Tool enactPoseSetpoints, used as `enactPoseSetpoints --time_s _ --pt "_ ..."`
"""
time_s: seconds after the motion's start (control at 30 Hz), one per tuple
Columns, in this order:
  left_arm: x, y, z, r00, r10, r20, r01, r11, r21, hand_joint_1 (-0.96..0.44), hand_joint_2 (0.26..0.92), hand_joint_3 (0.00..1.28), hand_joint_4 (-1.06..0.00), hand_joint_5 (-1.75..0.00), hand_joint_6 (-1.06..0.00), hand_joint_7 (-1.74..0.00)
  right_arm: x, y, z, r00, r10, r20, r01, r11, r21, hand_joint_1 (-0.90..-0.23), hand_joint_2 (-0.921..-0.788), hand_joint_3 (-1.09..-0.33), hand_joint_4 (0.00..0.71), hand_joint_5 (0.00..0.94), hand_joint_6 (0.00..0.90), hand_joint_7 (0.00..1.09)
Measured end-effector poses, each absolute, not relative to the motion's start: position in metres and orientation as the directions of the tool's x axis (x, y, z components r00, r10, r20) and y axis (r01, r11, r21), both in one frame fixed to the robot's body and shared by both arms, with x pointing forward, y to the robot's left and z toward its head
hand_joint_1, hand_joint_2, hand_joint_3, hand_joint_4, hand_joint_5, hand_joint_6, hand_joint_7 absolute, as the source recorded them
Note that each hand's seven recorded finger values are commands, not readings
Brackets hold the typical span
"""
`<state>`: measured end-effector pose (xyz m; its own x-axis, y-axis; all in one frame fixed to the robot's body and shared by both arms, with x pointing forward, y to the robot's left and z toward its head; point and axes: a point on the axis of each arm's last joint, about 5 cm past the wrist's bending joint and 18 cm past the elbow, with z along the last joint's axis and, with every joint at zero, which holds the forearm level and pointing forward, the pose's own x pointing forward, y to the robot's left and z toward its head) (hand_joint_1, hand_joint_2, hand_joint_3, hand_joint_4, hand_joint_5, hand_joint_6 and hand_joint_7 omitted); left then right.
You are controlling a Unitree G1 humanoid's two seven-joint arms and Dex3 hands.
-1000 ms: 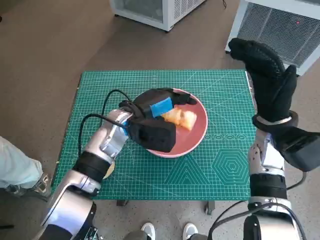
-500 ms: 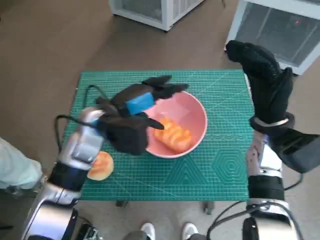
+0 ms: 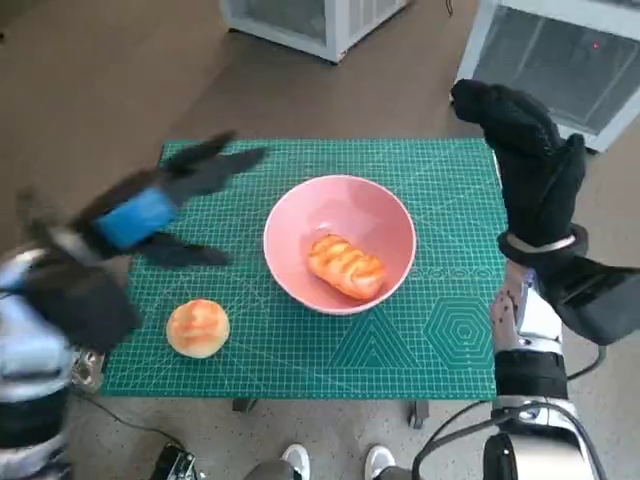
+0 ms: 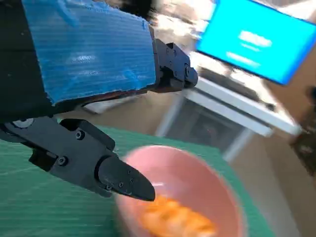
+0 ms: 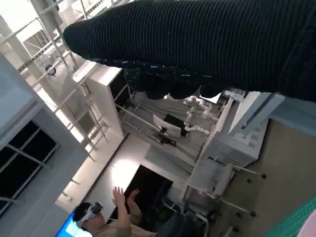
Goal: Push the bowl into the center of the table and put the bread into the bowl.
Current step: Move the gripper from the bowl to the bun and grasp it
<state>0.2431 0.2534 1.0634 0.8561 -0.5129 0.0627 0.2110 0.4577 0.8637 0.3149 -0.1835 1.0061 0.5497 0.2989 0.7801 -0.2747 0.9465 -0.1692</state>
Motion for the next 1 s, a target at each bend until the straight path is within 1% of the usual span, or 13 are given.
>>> enactPoseSetpoints --time_s 0.13,0.33,0.5,0.67,1.0 --pt "0.232 0.263 1.055 0.883 -0.469 -0.013 0.228 0.405 0.885 -0.37 0.767 0.00 -0.15 -0.03 -0.30 -0.02 0.315 -0.183 1.006 0.552 0.300 0.778 -0.277 0.946 -0.168 -0.679 -0.921 -0.675 0.202 0.000 0.271 0.11" --pt "0.219 0.270 1.040 0.897 -0.422 -0.134 0.287 0.322 0.902 -0.32 0.748 0.00 -0.17 -0.01 -0.30 -0.01 0.316 -0.182 1.006 0.551 0.303 0.778 -0.282 0.945 -0.168 -0.680 -0.921 -0.679 0.205 0.002 0.268 0.11" --pt "0.210 0.272 1.035 0.896 -0.387 -0.216 0.335 0.270 0.903 -0.28 0.733 0.00 -0.18 -0.01 -0.31 -0.01 0.317 -0.181 1.007 0.551 0.310 0.775 -0.290 0.942 -0.170 -0.673 -0.921 -0.684 0.207 0.002 0.265 0.11" --pt "0.203 0.269 1.030 0.897 -0.351 -0.269 0.362 0.231 0.903 -0.27 0.730 0.00 -0.20 -0.01 -0.33 -0.01 0.318 -0.179 1.008 0.552 0.312 0.773 -0.296 0.940 -0.169 -0.664 -0.921 -0.691 0.204 0.001 0.261 0.11" --pt "0.200 0.262 1.012 0.870 -0.317 -0.377 0.447 0.189 0.874 -0.23 0.731 0.00 -0.19 0.00 -0.33 0.00 0.321 -0.174 1.009 0.552 0.324 0.769 -0.319 0.933 -0.165 -0.653 -0.921 -0.707 0.200 0.000 0.256 0.11"
